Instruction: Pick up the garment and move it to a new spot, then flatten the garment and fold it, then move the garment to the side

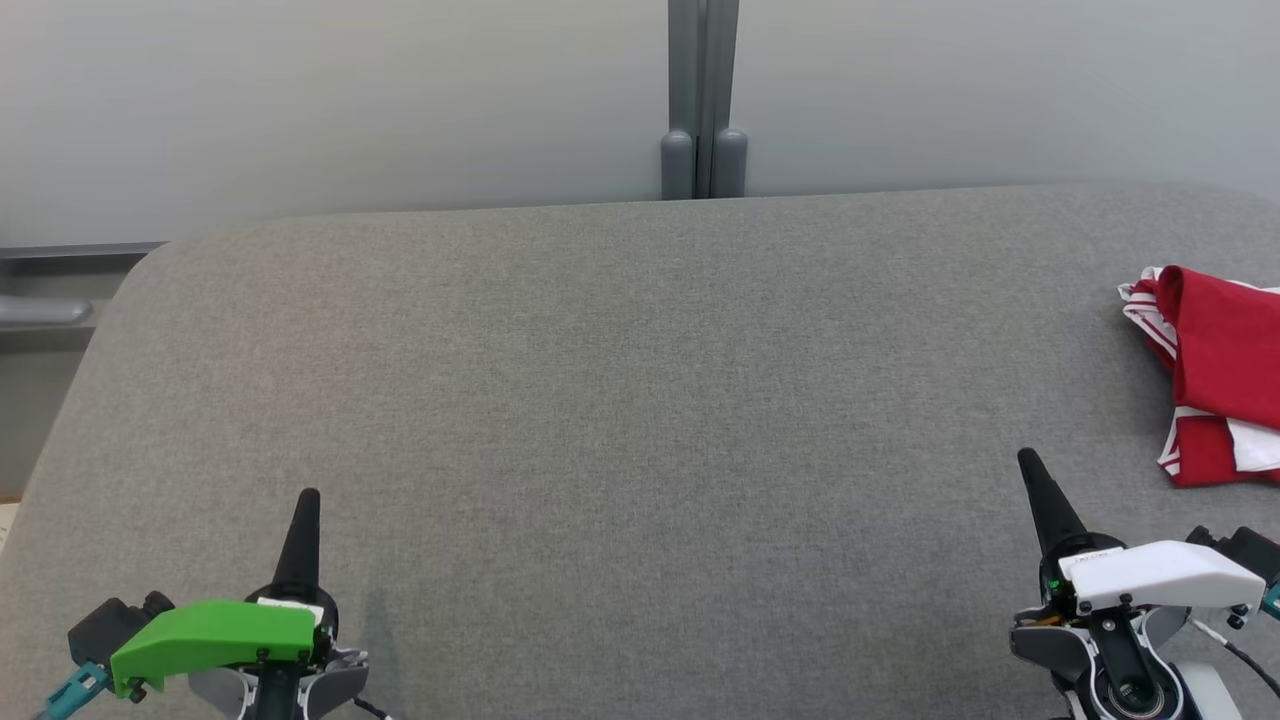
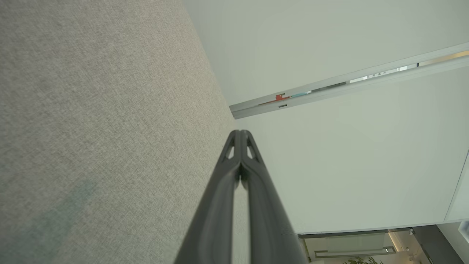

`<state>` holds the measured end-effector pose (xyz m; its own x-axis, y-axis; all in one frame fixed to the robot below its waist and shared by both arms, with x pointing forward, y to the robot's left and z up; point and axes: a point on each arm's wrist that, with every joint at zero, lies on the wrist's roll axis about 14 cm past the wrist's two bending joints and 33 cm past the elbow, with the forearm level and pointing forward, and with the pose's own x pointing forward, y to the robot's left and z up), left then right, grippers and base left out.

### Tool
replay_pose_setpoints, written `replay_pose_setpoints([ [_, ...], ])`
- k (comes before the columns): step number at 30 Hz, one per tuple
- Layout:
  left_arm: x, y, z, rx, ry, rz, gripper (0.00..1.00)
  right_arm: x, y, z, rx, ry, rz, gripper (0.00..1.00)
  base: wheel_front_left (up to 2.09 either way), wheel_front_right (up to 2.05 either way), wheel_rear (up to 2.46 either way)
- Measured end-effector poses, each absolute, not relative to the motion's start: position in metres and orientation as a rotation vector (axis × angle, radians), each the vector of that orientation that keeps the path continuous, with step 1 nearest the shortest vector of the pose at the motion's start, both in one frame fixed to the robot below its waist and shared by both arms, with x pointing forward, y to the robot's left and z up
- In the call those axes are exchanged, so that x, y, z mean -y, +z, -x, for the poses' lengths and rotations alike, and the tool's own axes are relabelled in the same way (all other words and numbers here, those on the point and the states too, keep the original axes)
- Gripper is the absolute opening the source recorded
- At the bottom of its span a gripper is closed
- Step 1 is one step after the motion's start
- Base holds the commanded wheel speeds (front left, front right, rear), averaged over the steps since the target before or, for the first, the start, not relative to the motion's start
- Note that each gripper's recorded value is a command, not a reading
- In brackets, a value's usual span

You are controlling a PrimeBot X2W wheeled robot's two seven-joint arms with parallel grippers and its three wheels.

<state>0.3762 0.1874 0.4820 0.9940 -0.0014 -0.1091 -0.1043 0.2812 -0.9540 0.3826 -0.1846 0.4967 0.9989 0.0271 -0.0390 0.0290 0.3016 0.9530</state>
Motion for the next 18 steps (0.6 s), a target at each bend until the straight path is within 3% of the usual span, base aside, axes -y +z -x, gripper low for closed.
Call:
replay_pose_setpoints([
  [18,-0.1927,0.4920,-0.3819,-0.059,0.044,1.416,0.00,0.1914,0.5003,-0.3852,-0.033,-0.007,-1.405,0.00,0.00,0.00,0.00],
])
